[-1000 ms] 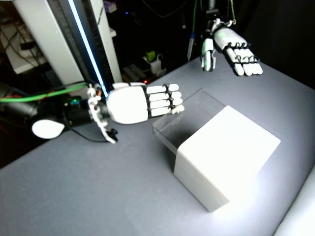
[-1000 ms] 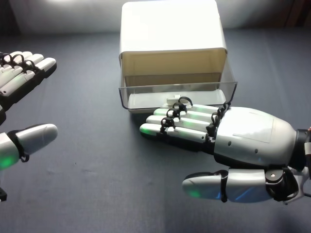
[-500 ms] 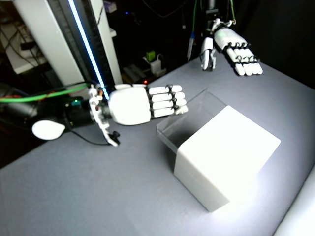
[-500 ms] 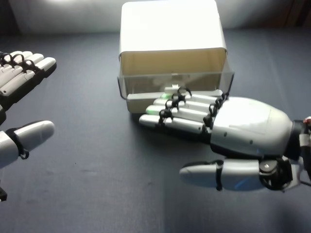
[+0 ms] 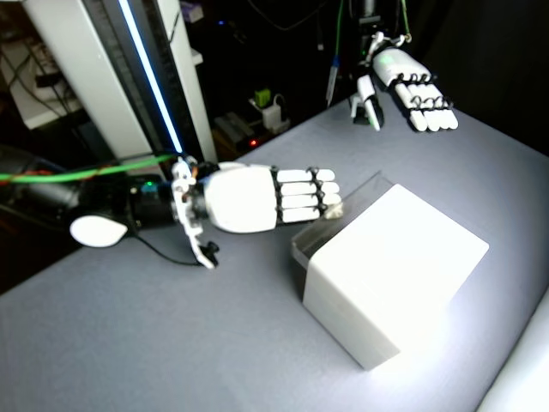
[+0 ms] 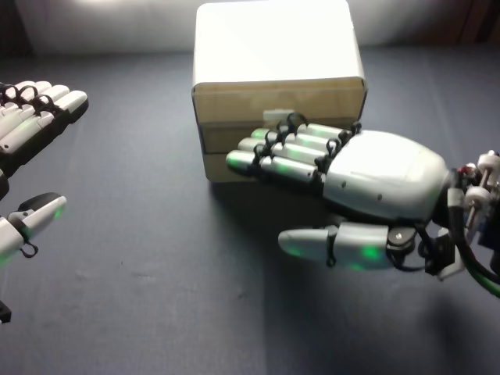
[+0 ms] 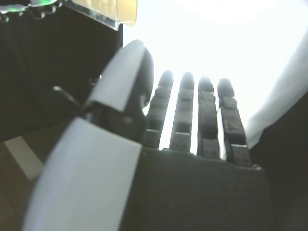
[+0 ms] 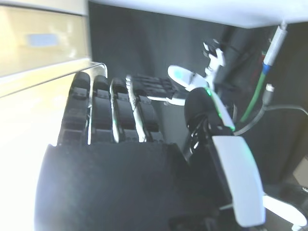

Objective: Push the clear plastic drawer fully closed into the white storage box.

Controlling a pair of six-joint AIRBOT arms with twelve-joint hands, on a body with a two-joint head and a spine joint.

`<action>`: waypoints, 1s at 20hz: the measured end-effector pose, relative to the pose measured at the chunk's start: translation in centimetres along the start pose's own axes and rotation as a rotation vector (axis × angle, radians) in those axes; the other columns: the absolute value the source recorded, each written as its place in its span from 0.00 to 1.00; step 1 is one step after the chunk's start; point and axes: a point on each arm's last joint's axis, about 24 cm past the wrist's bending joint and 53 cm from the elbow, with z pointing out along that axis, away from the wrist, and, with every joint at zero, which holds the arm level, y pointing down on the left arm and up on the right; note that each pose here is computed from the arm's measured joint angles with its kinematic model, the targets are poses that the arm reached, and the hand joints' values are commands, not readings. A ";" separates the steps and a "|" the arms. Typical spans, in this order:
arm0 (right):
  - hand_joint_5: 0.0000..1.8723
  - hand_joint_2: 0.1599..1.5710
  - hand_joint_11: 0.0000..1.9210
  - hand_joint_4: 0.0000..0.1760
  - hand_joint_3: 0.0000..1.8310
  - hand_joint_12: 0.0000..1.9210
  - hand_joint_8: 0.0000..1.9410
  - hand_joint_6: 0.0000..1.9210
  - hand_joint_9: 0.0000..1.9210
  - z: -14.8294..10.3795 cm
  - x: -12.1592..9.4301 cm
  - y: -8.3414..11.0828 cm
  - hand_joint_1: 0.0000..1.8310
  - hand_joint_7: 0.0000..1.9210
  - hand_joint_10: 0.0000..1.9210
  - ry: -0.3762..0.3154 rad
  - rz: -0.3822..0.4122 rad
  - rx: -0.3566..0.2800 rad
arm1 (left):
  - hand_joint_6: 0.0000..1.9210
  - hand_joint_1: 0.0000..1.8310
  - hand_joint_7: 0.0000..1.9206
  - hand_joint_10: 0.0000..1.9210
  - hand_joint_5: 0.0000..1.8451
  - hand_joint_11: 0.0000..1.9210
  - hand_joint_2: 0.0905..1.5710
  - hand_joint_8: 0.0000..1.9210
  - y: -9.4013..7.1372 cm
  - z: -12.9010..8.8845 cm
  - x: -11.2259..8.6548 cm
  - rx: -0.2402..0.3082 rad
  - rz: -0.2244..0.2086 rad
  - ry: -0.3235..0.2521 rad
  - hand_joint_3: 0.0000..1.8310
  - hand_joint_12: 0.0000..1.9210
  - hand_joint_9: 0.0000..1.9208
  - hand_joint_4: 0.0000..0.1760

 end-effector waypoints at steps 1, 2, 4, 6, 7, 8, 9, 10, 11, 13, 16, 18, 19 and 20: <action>0.00 0.93 0.00 0.00 0.01 0.00 0.00 0.00 0.00 0.2 -0.3 -0.5 0.04 0.00 0.00 -0.008 -0.012 0.018 | 0.00 0.30 0.00 0.00 0.00 0.00 0.95 0.00 0.0 0.0 0.0 -0.001 0.000 -0.001 0.00 0.00 0.00 0.00; 0.00 0.94 0.00 0.00 0.00 0.00 0.00 0.00 0.00 0.3 -0.3 -0.7 0.07 0.00 0.00 -0.008 -0.027 0.027 | 0.00 0.31 0.00 0.00 0.00 0.00 0.95 0.00 0.0 0.0 0.0 -0.001 0.000 -0.001 0.00 0.00 0.00 0.00; 0.00 0.93 0.00 0.00 0.00 0.00 0.00 0.00 0.00 0.5 -0.2 -1.1 0.10 0.00 0.00 -0.009 -0.036 0.049 | 0.00 0.29 0.00 0.00 0.00 0.00 0.95 0.00 0.0 0.0 0.0 0.000 0.000 0.000 0.00 0.00 0.00 0.01; 0.00 0.93 0.00 0.02 0.00 0.00 0.00 0.00 0.00 0.6 -0.2 -1.6 0.12 0.00 0.00 -0.007 -0.040 0.061 | 0.00 0.29 0.00 0.00 0.00 0.00 0.95 0.00 0.0 0.0 0.0 -0.001 0.000 -0.001 0.00 0.00 0.00 0.00; 0.00 0.92 0.00 0.09 0.00 0.00 0.00 0.00 0.00 0.6 -0.1 -1.9 0.13 0.00 0.00 -0.005 -0.032 0.074 | 0.00 0.31 0.00 0.00 0.00 0.00 0.95 0.00 0.1 0.0 -0.1 -0.003 0.000 -0.003 0.00 0.00 0.00 0.00; 0.01 0.91 0.00 0.08 0.00 0.00 0.00 0.00 0.00 0.6 -0.1 -1.9 0.15 0.00 0.00 -0.002 -0.033 0.076 | 0.00 0.31 0.00 0.00 0.00 0.00 0.95 0.00 0.1 0.0 -0.1 -0.003 0.000 -0.004 0.00 0.00 0.00 0.00; 0.01 0.91 0.00 0.10 0.00 0.00 0.00 0.00 0.00 0.6 0.0 -1.9 0.15 0.00 0.00 -0.002 -0.032 0.075 | 0.00 0.31 0.00 0.00 0.00 0.00 0.95 0.00 0.1 0.0 -0.1 -0.002 0.000 -0.003 0.00 0.00 0.00 0.00; 0.01 0.90 0.00 0.00 0.01 0.11 0.00 0.01 0.00 0.6 0.1 -1.7 0.11 0.00 0.00 -0.001 -0.027 0.072 | 0.00 0.30 0.00 0.00 0.00 0.00 0.95 0.00 0.0 0.0 -0.1 -0.001 0.000 -0.004 0.00 0.00 0.00 0.00; 0.01 0.89 0.00 0.00 0.00 0.17 0.00 0.00 0.00 0.7 0.3 -1.4 0.09 0.00 0.00 0.003 -0.020 0.066 | 0.00 0.29 0.00 0.00 0.00 0.00 0.95 0.00 0.1 0.0 -0.1 -0.002 0.000 -0.004 0.00 0.00 0.00 0.00; 0.00 0.89 0.00 0.00 0.00 0.17 0.00 0.00 0.01 0.8 0.5 -0.8 0.08 0.00 0.00 0.002 0.004 0.051 | 0.00 0.28 0.00 0.00 0.00 0.00 0.95 0.00 0.1 0.0 -0.1 -0.004 -0.001 -0.006 0.00 0.00 0.00 0.00; 0.02 0.87 0.00 0.00 0.00 0.15 0.00 0.00 0.02 0.3 0.6 0.9 0.16 0.00 0.01 0.005 0.022 0.004 | 0.00 0.28 0.00 0.00 0.00 0.00 0.95 0.00 0.1 -0.1 -0.3 -0.002 0.000 -0.011 0.00 0.00 0.00 0.00; 0.01 0.88 0.00 0.00 0.00 0.00 0.00 0.00 0.00 -1.0 1.1 2.3 0.08 0.00 0.00 0.029 0.012 -0.035 | 0.00 0.26 0.00 0.00 0.00 0.00 0.95 0.00 0.1 -0.2 -0.5 0.000 0.001 -0.021 0.00 0.00 0.00 0.03; 0.00 0.88 0.00 0.00 0.00 0.00 0.00 0.00 0.00 -1.7 1.0 2.9 0.08 0.00 0.00 0.034 0.000 -0.054 | 0.00 0.27 0.00 0.00 0.00 0.00 0.94 0.00 0.1 -0.4 -0.5 -0.008 -0.007 -0.026 0.00 0.00 0.00 0.06; 0.00 0.88 0.00 0.00 0.00 0.00 0.00 0.00 0.00 -2.3 0.9 3.0 0.08 0.00 0.00 0.030 0.006 -0.060 | 0.00 0.27 0.00 0.00 0.00 0.00 0.94 0.00 0.2 -0.4 -0.4 -0.012 -0.008 -0.024 0.00 0.00 0.00 0.06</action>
